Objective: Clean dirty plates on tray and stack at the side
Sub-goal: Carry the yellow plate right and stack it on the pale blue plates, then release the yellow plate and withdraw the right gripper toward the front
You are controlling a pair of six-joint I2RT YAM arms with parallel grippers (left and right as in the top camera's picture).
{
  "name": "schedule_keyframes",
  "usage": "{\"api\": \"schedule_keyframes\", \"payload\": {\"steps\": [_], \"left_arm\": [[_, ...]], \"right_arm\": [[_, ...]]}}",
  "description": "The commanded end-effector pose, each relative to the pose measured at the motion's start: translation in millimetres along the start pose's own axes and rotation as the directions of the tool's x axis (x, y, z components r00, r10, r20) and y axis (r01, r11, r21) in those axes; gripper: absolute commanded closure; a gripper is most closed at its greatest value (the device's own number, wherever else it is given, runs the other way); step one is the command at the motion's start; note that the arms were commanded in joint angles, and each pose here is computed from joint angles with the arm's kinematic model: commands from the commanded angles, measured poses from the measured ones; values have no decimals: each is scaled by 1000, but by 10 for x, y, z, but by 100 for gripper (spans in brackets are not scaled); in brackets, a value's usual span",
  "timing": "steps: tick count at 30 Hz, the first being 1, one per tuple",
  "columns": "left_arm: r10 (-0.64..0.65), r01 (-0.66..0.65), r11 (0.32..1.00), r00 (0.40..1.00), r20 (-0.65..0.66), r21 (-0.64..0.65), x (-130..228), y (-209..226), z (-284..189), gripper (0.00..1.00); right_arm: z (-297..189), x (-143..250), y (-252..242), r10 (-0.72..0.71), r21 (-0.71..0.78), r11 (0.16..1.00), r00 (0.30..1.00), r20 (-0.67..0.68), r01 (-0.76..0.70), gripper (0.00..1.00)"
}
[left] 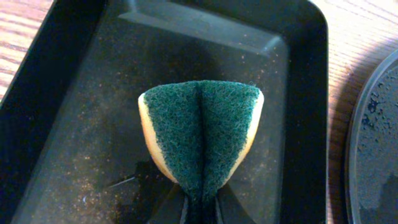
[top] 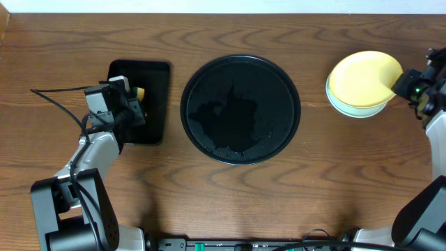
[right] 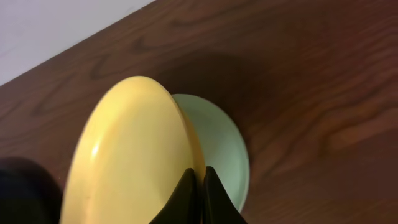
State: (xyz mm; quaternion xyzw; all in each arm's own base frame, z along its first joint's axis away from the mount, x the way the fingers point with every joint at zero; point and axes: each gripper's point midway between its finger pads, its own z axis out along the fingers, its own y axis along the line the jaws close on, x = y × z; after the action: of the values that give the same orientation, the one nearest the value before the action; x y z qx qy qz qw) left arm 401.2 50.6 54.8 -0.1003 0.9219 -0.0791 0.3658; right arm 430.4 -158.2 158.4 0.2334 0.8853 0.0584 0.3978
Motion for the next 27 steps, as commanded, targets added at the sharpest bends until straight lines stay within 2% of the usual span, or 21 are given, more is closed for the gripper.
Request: {"api": "schedule_keyframes", "payload": {"steps": [1,4,5,6,7,8,11,15,22,27], "left_arm": [[25,-25,1000,1000,-5,-9,20,25,70,92],[24,-24,1000,1000,-10,-9,44,38,117,92],[24,-24,1000,1000,-7,-9,43,41,132,91],[25,-25,1000,1000,-3,-9,36,44,146,83],[26,-26,1000,1000,1,-8,28,45,153,70],[27,-27,1000,1000,7,-8,13,43,154,61],[32,-32,999,999,30,-7,-44,38,153,49],[40,-40,999,997,66,-5,-133,29,147,33],[57,-58,998,985,165,0,-422,-41,-50,28],[70,-73,997,967,246,2,-654,-108,-263,20]], "right_arm": [[83,16,-62,8,13,1000,1000,-6,-8,97],[160,62,-86,11,15,1000,1000,-20,-10,95],[183,79,-95,12,17,1000,1000,-26,-12,91],[206,94,-104,13,18,1000,999,-31,-13,84],[229,106,-111,14,18,1000,999,-34,-14,78],[251,115,-118,13,18,1000,999,-36,-12,72],[308,125,-134,11,18,1000,999,-36,-10,58],[337,141,-134,-4,13,1000,999,-41,5,50],[325,162,228,-92,-148,985,995,-50,84,46],[330,381,642,-236,-263,942,968,-83,207,39]]}}
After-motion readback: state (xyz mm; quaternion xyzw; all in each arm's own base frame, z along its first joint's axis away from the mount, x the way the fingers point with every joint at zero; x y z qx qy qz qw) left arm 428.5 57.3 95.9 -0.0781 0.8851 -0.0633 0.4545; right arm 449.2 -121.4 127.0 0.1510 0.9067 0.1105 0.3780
